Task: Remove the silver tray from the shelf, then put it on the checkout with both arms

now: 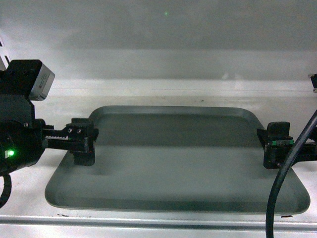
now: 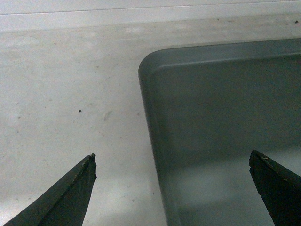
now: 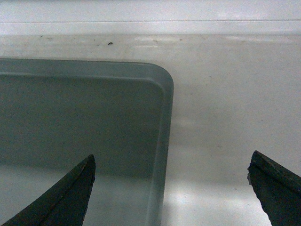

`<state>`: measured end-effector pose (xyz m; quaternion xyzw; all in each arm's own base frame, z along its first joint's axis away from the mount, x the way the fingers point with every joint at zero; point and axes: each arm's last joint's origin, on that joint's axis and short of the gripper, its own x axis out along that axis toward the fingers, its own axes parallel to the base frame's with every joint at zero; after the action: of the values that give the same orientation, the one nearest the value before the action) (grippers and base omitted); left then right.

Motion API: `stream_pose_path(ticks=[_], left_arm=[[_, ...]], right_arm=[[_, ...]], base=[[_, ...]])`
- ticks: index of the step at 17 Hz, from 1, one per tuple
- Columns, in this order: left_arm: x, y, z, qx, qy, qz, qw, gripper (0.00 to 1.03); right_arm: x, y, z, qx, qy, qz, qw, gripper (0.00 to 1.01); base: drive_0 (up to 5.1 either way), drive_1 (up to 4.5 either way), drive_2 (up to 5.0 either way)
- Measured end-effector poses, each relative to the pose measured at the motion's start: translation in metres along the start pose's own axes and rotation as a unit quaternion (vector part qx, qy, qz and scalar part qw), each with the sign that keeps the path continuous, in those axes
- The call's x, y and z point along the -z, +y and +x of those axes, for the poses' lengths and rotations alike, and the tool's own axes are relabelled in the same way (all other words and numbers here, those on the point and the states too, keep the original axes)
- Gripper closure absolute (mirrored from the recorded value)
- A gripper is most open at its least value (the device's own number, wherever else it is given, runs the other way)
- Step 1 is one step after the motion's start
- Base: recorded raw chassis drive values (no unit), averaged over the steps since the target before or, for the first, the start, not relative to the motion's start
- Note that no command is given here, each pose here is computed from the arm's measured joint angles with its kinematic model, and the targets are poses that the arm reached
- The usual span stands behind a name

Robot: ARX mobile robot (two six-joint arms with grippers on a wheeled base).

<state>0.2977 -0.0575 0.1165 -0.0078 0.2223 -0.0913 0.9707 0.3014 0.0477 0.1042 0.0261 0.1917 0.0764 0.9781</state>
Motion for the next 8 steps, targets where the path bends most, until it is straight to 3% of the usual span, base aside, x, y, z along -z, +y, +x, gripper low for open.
stream_pose_path(ticks=[4,8], left_arm=[[0.009,0.0,0.017,0.003,0.042,-0.008,0.9991,0.05],[0.013,-0.001,0.022,0.006,0.054,-0.013,0.9984,0.05]], right_arm=[[0.001,-0.002,0.007,0.002,0.034,0.014,0.9993,0.03],[0.005,-0.002,0.009,0.013,0.068,0.014,0.9975,0.03]], base=[[0.0,0.0,0.0],[0.0,0.0,0.0]])
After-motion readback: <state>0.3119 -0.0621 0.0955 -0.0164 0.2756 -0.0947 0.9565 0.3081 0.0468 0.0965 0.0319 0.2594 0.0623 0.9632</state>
